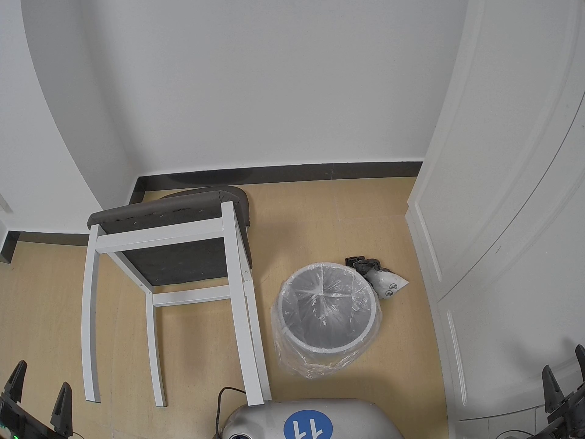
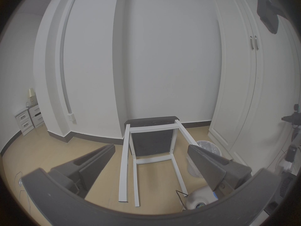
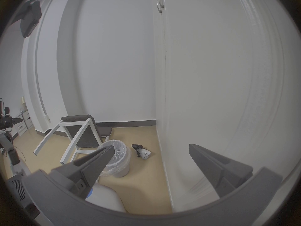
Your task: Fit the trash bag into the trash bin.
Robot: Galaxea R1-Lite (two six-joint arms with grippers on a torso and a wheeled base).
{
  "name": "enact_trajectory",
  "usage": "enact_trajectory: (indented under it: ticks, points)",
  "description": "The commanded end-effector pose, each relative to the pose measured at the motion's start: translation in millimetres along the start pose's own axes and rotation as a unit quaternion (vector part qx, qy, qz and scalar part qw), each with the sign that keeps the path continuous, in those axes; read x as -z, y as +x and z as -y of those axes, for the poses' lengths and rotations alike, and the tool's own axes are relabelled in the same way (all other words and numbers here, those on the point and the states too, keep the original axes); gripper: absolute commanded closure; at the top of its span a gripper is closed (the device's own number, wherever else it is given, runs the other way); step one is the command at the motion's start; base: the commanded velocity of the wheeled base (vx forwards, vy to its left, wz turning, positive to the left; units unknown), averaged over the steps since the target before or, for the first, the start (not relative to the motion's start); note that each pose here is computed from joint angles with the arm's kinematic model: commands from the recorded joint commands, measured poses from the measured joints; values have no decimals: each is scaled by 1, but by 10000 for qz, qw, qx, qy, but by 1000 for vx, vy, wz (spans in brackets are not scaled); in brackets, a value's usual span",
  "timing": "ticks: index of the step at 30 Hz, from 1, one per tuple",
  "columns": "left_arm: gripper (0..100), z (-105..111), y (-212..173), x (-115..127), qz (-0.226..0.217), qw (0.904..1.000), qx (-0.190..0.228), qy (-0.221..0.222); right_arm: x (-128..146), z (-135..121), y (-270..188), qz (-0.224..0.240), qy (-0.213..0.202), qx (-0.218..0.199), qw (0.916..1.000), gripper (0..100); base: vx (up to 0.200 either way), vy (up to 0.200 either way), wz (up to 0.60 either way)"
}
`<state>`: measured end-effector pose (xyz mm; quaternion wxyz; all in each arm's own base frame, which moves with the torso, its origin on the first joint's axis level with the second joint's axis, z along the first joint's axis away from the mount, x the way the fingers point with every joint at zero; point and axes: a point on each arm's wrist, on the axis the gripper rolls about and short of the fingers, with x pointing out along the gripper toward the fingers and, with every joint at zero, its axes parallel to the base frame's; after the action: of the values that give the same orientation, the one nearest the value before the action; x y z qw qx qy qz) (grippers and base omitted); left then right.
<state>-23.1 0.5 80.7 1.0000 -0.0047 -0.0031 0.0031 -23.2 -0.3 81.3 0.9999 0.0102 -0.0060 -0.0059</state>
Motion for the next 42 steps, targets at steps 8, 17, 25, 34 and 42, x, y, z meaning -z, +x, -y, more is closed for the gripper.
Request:
enact_trajectory:
  ticks: [8, 17, 25, 34, 42]
  points:
    - [0, 0, 0, 5, -23, 10000, 0, 16, 5, 0, 0, -21, 5, 10, 10000, 0, 0, 0, 0]
    - [0, 0, 0, 5, -15, 10000, -8, 16, 5, 0, 0, -37, -49, -5, 10000, 0, 0, 0, 0]
    - [0, 0, 0, 5, -16, 10000, 0, 16, 5, 0, 0, -37, -56, -21, 10000, 0, 0, 0, 0]
    - [0, 0, 0, 5, -23, 10000, 0, 16, 5, 0, 0, -37, -56, -21, 10000, 0, 0, 0, 0]
    - [0, 0, 0, 5, -16, 10000, 0, 16, 5, 0, 0, -37, -56, -21, 10000, 0, 0, 0, 0]
